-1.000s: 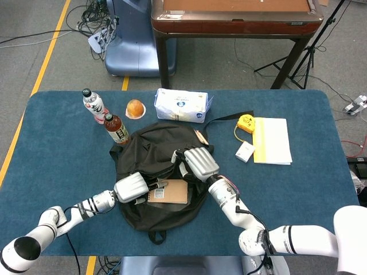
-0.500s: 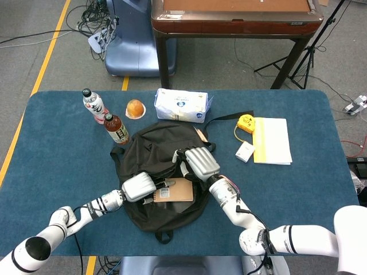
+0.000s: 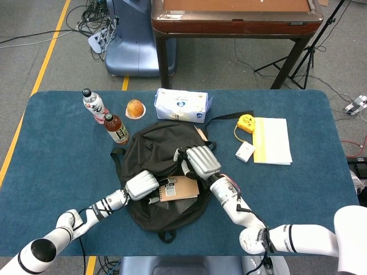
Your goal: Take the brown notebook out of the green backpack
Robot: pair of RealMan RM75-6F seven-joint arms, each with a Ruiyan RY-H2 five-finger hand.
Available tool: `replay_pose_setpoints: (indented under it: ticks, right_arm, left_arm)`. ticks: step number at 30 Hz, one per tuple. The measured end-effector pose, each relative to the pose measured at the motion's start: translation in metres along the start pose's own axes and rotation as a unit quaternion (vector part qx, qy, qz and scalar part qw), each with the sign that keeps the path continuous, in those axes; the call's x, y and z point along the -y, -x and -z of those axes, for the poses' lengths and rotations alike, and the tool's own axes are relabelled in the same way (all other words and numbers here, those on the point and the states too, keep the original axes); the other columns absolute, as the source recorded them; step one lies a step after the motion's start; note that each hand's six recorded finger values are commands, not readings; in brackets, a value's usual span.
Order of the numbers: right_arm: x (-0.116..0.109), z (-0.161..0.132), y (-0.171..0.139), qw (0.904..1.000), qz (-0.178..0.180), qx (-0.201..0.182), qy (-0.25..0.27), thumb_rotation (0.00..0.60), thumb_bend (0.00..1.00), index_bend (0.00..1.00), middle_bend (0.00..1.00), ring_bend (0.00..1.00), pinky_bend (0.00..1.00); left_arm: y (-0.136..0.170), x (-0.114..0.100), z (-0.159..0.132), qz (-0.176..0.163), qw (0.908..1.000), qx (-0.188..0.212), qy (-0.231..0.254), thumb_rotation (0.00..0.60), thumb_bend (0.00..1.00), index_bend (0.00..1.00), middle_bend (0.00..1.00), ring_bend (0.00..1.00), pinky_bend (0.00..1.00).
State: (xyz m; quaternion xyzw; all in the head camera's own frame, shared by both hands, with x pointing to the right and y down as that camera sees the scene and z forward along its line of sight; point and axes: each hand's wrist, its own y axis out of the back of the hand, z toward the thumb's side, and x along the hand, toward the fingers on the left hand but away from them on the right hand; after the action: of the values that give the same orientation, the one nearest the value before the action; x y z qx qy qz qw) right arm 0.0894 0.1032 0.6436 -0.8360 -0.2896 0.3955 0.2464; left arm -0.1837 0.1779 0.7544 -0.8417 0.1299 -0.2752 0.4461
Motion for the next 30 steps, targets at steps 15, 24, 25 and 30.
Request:
replay_pose_setpoints:
  ticks: [15, 24, 25, 30]
  right_arm:
    - [0.0, 0.003, 0.002, 1.0, 0.003, 0.004, -0.005, 0.6, 0.73, 0.43, 0.42, 0.32, 0.31]
    - [-0.005, 0.003, 0.003, 0.9999, 0.009, 0.006, -0.006, 0.6, 0.73, 0.43, 0.42, 0.32, 0.31]
    - [-0.006, 0.003, 0.003, 0.9999, 0.01, 0.006, -0.006, 0.6, 0.73, 0.43, 0.42, 0.32, 0.31]
    - [-0.011, 0.003, 0.004, 0.9999, 0.015, 0.009, 0.0, 0.6, 0.73, 0.43, 0.42, 0.32, 0.31]
  left_arm:
    - [-0.006, 0.005, -0.003, 0.0, 0.9999, -0.004, -0.011, 0.6, 0.5, 0.29, 0.1, 0.12, 0.21]
    - [-0.007, 0.003, -0.006, -0.027, 0.9993, -0.016, 0.021, 0.6, 0.55, 0.5, 0.22, 0.21, 0.22]
    - [-0.008, 0.002, -0.006, -0.031, 0.999, -0.017, 0.025, 0.6, 0.55, 0.52, 0.24, 0.22, 0.22]
    - [-0.007, -0.002, -0.01, -0.046, 0.9983, -0.011, 0.035, 0.6, 0.57, 0.63, 0.51, 0.41, 0.3]
